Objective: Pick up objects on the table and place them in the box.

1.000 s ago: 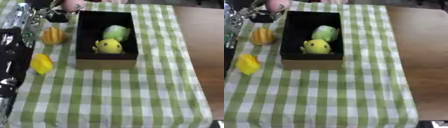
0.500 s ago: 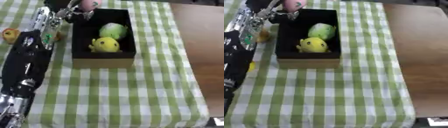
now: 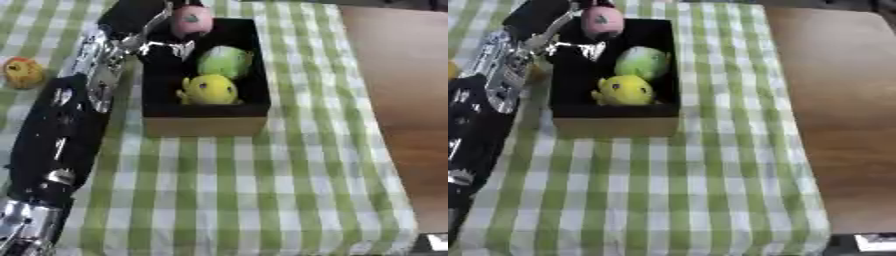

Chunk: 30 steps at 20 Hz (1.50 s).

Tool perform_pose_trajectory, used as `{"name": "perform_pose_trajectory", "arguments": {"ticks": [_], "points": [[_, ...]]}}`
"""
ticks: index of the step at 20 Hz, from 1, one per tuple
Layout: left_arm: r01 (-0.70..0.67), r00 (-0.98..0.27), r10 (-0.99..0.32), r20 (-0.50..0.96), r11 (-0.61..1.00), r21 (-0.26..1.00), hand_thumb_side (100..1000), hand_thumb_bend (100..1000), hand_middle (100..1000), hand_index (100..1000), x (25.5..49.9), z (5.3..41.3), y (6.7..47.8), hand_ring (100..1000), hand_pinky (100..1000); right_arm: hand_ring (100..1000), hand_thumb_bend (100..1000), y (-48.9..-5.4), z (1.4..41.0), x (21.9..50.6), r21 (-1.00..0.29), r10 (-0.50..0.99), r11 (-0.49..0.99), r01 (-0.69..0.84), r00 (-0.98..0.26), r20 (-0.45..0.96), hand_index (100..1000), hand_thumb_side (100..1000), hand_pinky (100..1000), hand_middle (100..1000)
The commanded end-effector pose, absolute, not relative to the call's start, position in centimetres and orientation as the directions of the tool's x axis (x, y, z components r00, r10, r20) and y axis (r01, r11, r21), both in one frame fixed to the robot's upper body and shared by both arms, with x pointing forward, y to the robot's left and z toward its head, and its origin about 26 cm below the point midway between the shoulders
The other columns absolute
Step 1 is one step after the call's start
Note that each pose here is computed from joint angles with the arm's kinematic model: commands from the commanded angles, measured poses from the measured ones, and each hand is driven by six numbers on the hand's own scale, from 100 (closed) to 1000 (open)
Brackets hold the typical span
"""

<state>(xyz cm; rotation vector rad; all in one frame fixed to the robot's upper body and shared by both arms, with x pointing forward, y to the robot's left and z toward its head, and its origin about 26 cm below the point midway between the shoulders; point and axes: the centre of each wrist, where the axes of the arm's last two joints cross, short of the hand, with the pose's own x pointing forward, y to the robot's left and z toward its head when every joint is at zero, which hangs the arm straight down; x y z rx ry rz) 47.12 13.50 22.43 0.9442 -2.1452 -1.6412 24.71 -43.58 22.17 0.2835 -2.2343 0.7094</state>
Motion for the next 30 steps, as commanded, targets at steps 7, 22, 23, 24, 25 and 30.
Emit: {"name": "perform_pose_trajectory", "arguments": {"ticks": [7, 22, 23, 24, 25, 30], "points": [[-0.395, -0.717, -0.642, -0.272, 0.053, 0.917, 576, 502, 809, 917, 46.7, 24.5, 13.7, 894, 959, 1000, 100, -43.7, 22.9, 24.7, -0.436, 0.052, 0.805, -0.403, -0.683, 0.728, 994, 884, 1000, 620], [-0.362, -0.713, -0.666, -0.220, 0.081, 0.928, 611, 312, 781, 887, 46.7, 25.2, 17.9, 851, 907, 1000, 100, -44.1, 22.1, 23.9, -0.429, 0.079, 0.816, -0.387, -0.661, 0.746, 994, 878, 1000, 622], [-0.336, -0.715, -0.663, -0.222, 0.047, 0.941, 614, 309, 784, 889, 46.9, 25.0, 19.6, 853, 906, 1000, 100, -44.4, 22.0, 23.7, -0.427, 0.087, 0.822, -0.378, -0.657, 0.749, 994, 877, 1000, 622], [-0.311, -0.717, -0.662, -0.220, 0.021, 0.950, 611, 315, 789, 891, 47.1, 25.1, 21.3, 856, 906, 1000, 100, -44.6, 21.9, 23.5, -0.424, 0.093, 0.827, -0.369, -0.654, 0.751, 994, 877, 1000, 622], [-0.296, -0.712, -0.667, -0.221, -0.001, 0.955, 612, 327, 792, 893, 47.0, 25.4, 23.3, 861, 907, 1000, 100, -44.8, 21.8, 23.3, -0.422, 0.099, 0.831, -0.363, -0.651, 0.753, 994, 876, 1000, 623], [-0.250, -0.674, -0.708, -0.211, -0.051, 0.967, 624, 342, 792, 889, 45.1, 27.4, 32.4, 871, 912, 1000, 100, -44.9, 21.5, 22.7, -0.426, 0.111, 0.835, -0.348, -0.651, 0.751, 994, 875, 1000, 623]]}}
